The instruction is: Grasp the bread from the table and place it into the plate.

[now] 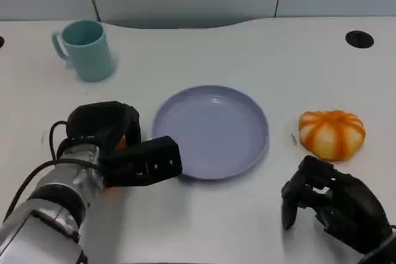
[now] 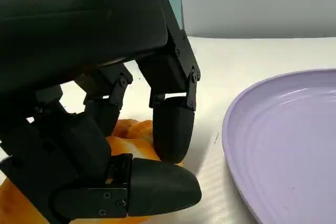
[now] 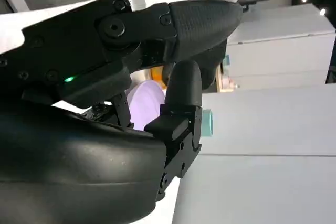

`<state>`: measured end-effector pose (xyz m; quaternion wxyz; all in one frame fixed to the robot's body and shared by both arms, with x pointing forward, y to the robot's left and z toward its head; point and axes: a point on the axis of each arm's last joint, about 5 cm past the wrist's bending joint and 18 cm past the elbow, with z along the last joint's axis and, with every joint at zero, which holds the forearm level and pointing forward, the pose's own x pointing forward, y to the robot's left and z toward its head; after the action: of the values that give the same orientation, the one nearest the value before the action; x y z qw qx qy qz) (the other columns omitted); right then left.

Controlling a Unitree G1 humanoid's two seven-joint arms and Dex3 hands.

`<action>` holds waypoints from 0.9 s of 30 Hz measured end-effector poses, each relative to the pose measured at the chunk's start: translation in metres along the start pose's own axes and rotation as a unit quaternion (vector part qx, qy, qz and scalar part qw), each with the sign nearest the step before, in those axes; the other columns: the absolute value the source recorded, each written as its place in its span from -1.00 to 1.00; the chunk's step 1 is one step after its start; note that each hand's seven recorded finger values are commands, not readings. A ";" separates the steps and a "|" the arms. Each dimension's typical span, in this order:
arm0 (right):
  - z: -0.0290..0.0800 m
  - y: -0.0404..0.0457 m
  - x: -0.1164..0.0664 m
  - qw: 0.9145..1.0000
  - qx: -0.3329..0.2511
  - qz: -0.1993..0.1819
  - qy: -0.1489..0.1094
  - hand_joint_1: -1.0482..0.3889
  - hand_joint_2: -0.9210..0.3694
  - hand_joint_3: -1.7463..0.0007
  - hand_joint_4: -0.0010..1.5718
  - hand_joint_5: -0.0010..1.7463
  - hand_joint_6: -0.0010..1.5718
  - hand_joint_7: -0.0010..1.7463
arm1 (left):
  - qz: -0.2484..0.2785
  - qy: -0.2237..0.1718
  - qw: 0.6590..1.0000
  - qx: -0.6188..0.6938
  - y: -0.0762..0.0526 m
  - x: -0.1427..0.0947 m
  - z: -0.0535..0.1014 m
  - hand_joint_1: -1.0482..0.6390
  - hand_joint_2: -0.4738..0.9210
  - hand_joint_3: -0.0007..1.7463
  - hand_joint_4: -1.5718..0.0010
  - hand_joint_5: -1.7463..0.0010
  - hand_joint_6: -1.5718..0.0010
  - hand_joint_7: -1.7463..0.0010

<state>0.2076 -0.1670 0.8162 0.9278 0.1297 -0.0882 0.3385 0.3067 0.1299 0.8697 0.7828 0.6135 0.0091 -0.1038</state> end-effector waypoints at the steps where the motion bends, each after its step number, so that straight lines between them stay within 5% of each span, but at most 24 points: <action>1: 0.000 0.0000 0.000 1.000 0.001 0.000 0.000 -0.50 -1.00 0.62 -0.26 1.00 -0.46 0.62 | 0.000 0.000 1.000 0.000 0.000 0.000 0.000 -1.00 0.06 0.31 -0.62 -0.88 -0.60 -0.54; 6: 0.000 -0.0001 0.000 1.000 0.003 0.005 -0.001 -0.51 -1.00 0.62 -0.25 1.00 -0.45 0.63 | 0.001 -0.003 1.000 -0.005 0.000 0.000 -0.001 -1.00 0.12 0.30 -0.66 -0.93 -0.64 -0.58; 8: 0.000 -0.0001 0.000 1.000 0.002 0.005 -0.001 -0.51 -1.00 0.62 -0.25 1.00 -0.45 0.63 | 0.004 -0.004 1.000 -0.007 0.000 -0.001 -0.002 -1.00 0.25 0.30 -0.74 -0.99 -0.73 -0.81; 12: 0.000 0.0000 0.000 1.000 0.002 0.004 -0.001 -0.51 -1.00 0.62 -0.23 1.00 -0.44 0.64 | 0.011 -0.003 1.000 -0.014 0.000 -0.001 -0.004 -1.00 0.24 0.23 -0.72 -1.00 -0.56 -0.78; 16: 0.000 0.0001 0.000 1.000 0.001 -0.001 0.001 -0.51 -1.00 0.62 -0.24 1.00 -0.45 0.64 | 0.024 0.002 0.999 -0.032 0.002 -0.002 -0.008 -1.00 0.25 0.30 -0.66 -1.00 -0.41 -0.90; 19: -0.001 0.0002 0.000 1.000 0.002 -0.001 0.002 -0.51 -1.00 0.63 -0.24 1.00 -0.44 0.64 | 0.039 0.000 0.999 -0.037 0.003 -0.002 -0.010 -1.00 0.28 0.33 -0.34 -1.00 -0.27 -0.99; 24: -0.002 0.0002 0.000 1.000 0.006 -0.002 0.005 -0.51 -1.00 0.64 -0.23 1.00 -0.43 0.64 | 0.065 -0.001 0.996 -0.056 0.011 0.000 -0.014 -1.00 0.31 0.43 -0.58 -1.00 -0.40 -1.00; 27: -0.002 -0.0003 0.001 1.000 0.007 -0.002 0.004 -0.51 -1.00 0.63 -0.25 1.00 -0.45 0.63 | 0.075 -0.007 0.995 -0.061 0.014 0.001 -0.014 -1.00 0.52 0.23 -0.73 -1.00 -0.50 -1.00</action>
<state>0.2089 -0.1660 0.8149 0.9278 0.1345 -0.0817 0.3382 0.3122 0.1463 0.8797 0.8243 0.5630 -0.0365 -0.0481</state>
